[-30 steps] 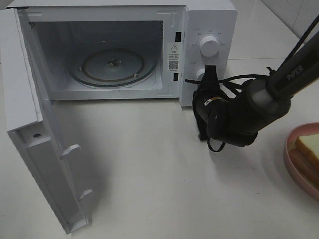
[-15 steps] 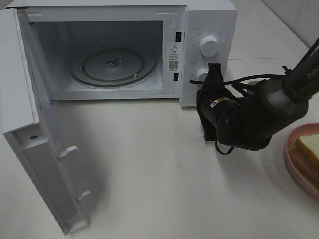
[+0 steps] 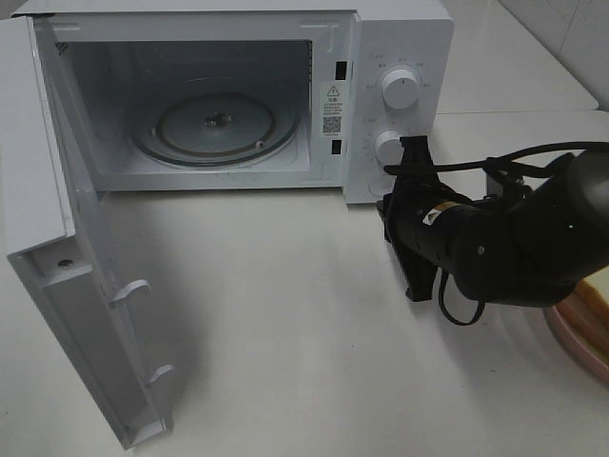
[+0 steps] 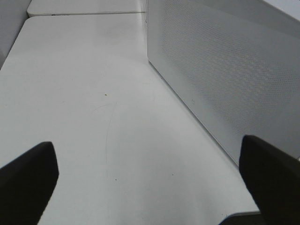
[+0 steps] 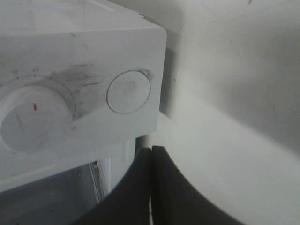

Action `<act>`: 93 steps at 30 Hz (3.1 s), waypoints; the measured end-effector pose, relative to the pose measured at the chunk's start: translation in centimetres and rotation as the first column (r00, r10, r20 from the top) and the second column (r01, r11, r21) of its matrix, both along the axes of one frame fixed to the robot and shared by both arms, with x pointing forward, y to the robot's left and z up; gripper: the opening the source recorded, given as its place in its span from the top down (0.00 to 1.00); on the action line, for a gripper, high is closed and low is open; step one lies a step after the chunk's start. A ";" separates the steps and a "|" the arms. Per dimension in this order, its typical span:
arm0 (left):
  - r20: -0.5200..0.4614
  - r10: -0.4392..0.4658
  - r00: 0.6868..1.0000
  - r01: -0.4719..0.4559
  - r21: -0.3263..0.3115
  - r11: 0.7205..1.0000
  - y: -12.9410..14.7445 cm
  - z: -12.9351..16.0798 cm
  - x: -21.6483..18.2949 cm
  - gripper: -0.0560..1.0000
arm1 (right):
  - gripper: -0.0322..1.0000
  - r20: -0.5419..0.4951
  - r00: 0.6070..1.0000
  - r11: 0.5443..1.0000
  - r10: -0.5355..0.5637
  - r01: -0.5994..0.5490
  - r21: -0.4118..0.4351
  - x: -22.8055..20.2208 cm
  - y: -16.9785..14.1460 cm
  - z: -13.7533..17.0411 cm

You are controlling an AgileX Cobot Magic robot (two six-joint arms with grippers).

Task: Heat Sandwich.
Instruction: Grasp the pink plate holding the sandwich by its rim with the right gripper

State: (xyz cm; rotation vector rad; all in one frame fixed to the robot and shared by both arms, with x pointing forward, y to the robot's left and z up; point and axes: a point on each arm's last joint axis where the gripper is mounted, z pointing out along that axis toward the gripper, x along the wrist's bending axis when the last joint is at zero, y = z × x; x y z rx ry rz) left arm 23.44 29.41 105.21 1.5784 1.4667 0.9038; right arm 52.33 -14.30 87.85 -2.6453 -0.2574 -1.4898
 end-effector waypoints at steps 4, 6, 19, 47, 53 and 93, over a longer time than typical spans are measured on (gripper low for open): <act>0.000 0.000 1.000 0.000 0.000 1.000 0.0 0.0 0.0 0.03 | 0.96 -0.029 0.996 0.996 0.080 -0.081 -0.030 -1.1 -0.1 1.0; 0.000 0.000 1.000 0.000 0.000 1.000 0.0 0.0 0.0 0.03 | 0.96 -0.035 0.994 0.993 0.106 -0.107 -0.042 -1.4 -0.1 1.2; 0.000 0.000 1.000 0.000 0.000 1.000 0.0 0.0 0.0 0.03 | 0.96 -0.155 0.875 0.838 0.459 -0.484 -0.251 -4.0 0.4 4.4; 0.000 0.000 1.000 0.000 0.000 1.000 0.0 0.0 0.0 0.03 | 0.87 -0.751 0.160 -0.261 0.641 -0.874 -0.409 -5.8 -1.5 9.8; 0.000 0.000 1.000 0.000 0.000 1.000 0.0 0.0 0.0 0.03 | 0.68 -0.799 0.067 -0.336 0.597 -0.884 -0.325 -6.3 -1.8 10.3; 0.000 0.000 1.000 0.000 0.000 1.000 0.0 0.0 0.0 0.03 | 0.04 -0.900 0.016 -0.267 0.435 -0.953 -0.146 -5.9 -8.6 8.8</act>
